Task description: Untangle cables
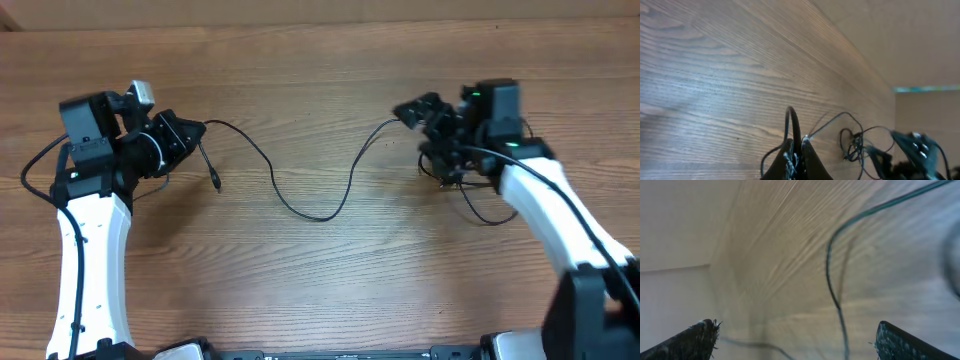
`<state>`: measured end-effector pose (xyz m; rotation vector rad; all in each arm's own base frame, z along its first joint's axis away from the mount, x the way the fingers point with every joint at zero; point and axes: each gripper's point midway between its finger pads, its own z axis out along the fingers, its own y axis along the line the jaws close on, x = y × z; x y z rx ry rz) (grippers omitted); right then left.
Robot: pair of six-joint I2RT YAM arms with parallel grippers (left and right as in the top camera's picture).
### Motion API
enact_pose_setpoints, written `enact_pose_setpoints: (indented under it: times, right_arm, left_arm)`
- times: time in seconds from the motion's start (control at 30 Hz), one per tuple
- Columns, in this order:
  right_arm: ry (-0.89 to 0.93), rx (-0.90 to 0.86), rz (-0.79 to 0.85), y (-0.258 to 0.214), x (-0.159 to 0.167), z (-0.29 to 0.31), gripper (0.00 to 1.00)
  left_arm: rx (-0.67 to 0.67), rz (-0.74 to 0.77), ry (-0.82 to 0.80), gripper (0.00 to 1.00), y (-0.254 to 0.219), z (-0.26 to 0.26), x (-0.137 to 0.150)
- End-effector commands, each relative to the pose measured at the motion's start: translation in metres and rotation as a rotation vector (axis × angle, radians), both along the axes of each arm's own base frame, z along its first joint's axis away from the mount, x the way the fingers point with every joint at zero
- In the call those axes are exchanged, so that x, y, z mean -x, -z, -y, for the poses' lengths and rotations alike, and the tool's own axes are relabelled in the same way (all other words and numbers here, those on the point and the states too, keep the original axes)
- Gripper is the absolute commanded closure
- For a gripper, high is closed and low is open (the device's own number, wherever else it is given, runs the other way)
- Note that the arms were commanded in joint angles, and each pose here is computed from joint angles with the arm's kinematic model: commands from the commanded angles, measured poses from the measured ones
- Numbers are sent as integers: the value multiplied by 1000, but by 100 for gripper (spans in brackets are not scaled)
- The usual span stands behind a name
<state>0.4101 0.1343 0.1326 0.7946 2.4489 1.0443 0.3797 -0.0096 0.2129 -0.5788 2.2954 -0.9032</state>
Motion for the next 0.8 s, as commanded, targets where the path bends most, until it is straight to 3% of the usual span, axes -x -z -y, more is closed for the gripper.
enact_pose_setpoints:
  times: [0.0,0.13,0.33,0.4,0.43,0.5,0.63,0.7,0.77]
  right_arm:
    - [156,5,-120,42,-12,4,0]
    - [208,47,-113,77,-33,12,0]
    - [224,88,63,80,-71,17,3]
    - [238,95,86,84,-78,19,16]
    - [251,105,94,88,-81,22,29]
    - [272,120,111,92,-86,26,46]
    - [273,104,187,84,-99,24,73]
    - [235,93,231,75,-103,18,96]
    - [118,62,280,63,-103,1,96]
  left_arm:
    - [-32,27,31,96,-6,1,1]
    - [-24,-4,37,96,-3,3,8]
    - [7,-87,47,96,8,8,23]
    - [23,-126,51,96,12,11,30]
    - [28,-146,59,96,14,13,35]
    - [40,-154,105,96,15,19,42]
    - [86,-131,207,96,9,34,53]
    - [89,-126,227,96,9,37,55]
    - [90,-128,226,96,9,37,55]
